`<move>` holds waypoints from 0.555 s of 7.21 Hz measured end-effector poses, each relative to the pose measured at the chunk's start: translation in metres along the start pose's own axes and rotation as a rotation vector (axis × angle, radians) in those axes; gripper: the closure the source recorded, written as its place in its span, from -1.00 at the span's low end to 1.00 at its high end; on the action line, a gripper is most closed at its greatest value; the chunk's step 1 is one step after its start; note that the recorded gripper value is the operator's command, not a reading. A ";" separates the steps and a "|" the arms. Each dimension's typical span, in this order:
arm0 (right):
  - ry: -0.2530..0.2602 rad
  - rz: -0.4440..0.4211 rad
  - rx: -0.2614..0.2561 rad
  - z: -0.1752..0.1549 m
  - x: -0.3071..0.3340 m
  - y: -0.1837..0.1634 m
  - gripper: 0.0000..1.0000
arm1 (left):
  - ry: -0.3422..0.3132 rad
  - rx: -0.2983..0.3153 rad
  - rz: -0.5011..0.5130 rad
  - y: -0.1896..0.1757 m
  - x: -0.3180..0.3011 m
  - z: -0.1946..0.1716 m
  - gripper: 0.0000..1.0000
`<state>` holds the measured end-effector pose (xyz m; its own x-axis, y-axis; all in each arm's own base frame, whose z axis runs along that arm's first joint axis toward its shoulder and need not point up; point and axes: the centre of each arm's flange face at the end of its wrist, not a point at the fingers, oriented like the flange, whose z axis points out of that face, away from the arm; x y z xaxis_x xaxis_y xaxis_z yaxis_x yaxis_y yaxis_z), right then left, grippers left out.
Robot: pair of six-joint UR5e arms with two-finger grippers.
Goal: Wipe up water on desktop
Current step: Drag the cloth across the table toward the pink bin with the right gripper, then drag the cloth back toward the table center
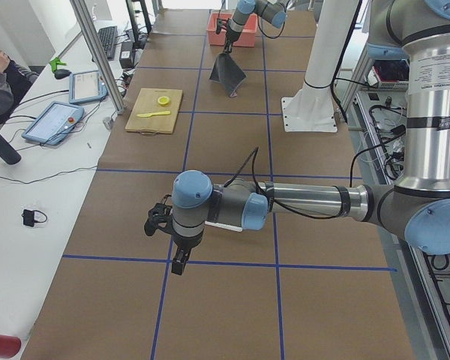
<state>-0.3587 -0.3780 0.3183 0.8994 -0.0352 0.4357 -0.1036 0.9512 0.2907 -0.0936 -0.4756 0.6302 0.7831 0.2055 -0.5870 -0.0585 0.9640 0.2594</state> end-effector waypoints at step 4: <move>0.037 0.095 -0.055 0.012 -0.093 0.006 1.00 | -0.006 0.001 0.000 -0.003 0.000 0.000 -0.97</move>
<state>-0.4483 -0.3725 0.2901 0.9018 0.0660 0.4271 -0.1665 0.9650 0.2024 -0.0932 -0.4784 0.6289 0.7869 0.2047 -0.5821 -0.0583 0.9638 0.2602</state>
